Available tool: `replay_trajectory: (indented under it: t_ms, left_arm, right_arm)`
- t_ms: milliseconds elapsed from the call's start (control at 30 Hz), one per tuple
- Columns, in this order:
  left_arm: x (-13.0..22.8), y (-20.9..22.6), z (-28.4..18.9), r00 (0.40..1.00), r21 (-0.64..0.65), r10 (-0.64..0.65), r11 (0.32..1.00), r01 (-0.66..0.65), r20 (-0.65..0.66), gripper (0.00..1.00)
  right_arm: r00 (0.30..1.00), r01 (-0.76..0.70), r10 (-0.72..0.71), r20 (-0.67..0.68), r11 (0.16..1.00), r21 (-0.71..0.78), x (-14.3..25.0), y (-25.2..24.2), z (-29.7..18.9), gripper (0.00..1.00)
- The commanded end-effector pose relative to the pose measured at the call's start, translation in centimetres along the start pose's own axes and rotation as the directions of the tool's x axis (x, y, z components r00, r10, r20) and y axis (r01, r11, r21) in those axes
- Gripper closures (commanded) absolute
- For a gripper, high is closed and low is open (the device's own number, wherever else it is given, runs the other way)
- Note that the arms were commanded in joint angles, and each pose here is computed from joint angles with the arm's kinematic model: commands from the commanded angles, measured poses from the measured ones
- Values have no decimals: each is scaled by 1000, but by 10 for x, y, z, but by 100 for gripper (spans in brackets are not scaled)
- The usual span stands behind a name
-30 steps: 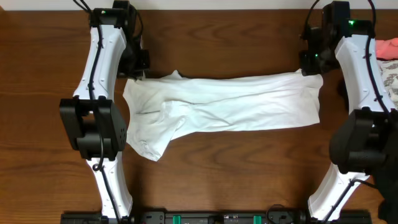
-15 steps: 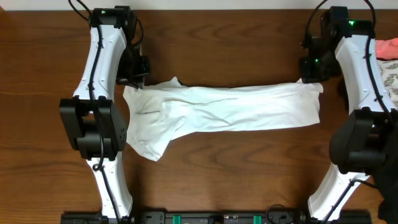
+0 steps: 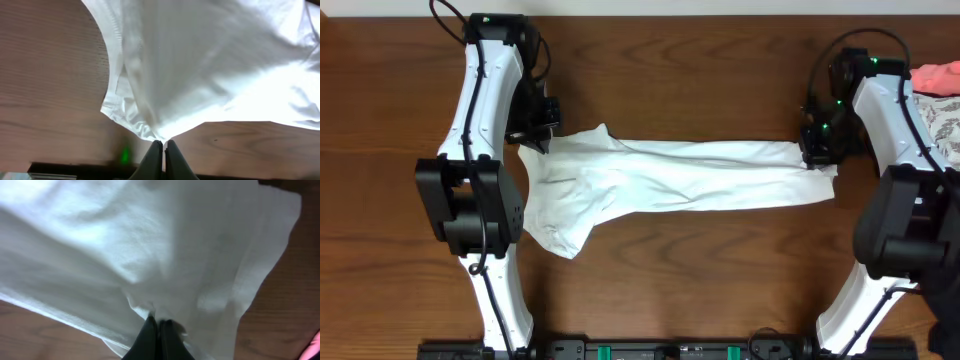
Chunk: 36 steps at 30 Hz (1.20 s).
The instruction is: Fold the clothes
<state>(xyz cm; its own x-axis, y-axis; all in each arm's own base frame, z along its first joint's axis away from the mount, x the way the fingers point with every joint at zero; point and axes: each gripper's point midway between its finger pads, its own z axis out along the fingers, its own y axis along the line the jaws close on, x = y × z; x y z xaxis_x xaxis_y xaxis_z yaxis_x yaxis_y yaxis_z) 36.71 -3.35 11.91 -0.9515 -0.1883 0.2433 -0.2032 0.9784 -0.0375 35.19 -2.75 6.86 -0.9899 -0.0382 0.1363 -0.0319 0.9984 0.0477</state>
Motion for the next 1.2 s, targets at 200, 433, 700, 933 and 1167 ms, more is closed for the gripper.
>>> replay_trajectory:
  t_ms: [200,433,700,933,1167]
  left_arm:
    - [9,3,24,998,-21,-27,999,26,-62,94]
    - [3,2,26,999,-14,-24,1000,24,-38,94]
    - [-11,-2,21,1000,4,-18,1000,18,26,94]
    - [-38,-10,7,986,40,-6,999,0,166,89]
    - [-63,-19,9,965,53,33,997,-48,261,48]
  right_arm:
    - [999,-32,32,-6,999,-2,7,-2,16,99]
    - [1000,-31,31,-1,1000,-2,8,-2,32,73]
    - [999,-32,32,20,999,-11,2,0,30,28]
    - [986,22,4,166,988,-151,-35,30,-4,30]
    - [980,70,-42,196,988,-140,-47,46,1,37]
